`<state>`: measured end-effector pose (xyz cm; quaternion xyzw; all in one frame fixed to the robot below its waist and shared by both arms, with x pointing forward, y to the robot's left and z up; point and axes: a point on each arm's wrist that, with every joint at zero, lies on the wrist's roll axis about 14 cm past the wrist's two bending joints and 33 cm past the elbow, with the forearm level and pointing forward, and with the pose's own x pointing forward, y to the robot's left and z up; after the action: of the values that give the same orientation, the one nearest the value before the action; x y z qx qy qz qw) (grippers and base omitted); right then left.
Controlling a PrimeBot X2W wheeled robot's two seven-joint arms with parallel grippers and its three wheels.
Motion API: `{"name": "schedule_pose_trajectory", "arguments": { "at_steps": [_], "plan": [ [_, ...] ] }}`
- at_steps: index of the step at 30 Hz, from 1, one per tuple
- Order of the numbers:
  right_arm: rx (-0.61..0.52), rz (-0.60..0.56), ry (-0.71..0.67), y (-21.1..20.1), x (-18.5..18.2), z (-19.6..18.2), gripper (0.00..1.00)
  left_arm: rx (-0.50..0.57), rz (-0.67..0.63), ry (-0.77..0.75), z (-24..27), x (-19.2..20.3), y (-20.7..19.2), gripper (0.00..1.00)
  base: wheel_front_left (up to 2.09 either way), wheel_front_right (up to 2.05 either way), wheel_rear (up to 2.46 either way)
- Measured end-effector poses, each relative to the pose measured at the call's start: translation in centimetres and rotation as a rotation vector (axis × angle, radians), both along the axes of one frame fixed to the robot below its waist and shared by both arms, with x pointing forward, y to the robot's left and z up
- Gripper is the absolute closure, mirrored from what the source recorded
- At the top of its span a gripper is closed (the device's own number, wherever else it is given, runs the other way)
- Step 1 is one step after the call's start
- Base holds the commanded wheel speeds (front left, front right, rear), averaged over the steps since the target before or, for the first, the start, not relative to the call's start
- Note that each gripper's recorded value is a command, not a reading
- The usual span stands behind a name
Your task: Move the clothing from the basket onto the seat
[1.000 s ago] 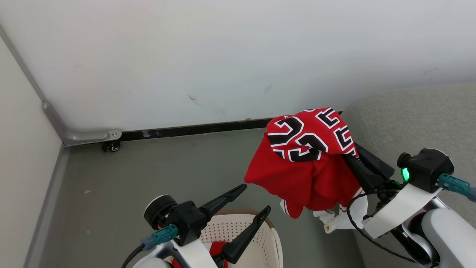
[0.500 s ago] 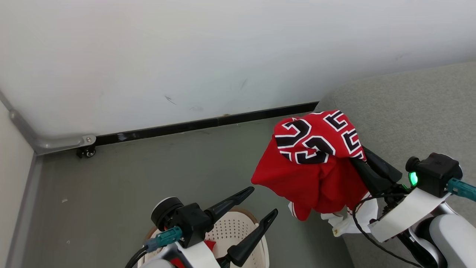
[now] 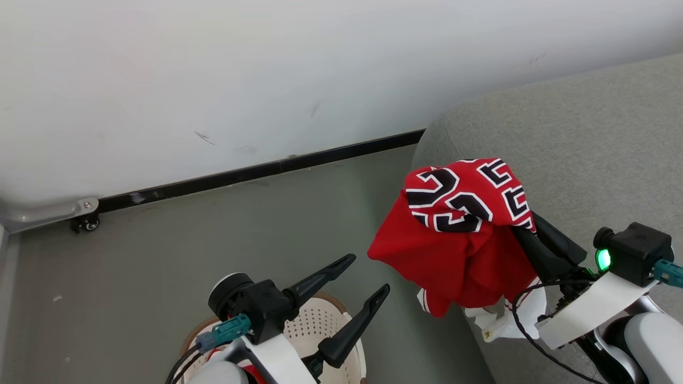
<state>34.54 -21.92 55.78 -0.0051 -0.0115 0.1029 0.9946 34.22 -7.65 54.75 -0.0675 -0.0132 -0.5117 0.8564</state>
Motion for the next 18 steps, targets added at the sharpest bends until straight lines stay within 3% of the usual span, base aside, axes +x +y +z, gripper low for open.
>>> {"name": "schedule_pose_trajectory", "arguments": {
  "at_steps": [13,18],
  "plan": [
    [0.018,-0.101,0.037,-3.2,0.2,-1.0,1.00,-0.014,0.013,0.013,-0.5,1.8,-0.2,0.00,0.00,0.00,0.00],
    [0.005,-0.140,0.013,-4.9,1.7,0.3,1.00,-0.014,0.022,0.029,-1.1,2.5,-0.1,0.00,0.00,0.00,0.00]
  ]
}}
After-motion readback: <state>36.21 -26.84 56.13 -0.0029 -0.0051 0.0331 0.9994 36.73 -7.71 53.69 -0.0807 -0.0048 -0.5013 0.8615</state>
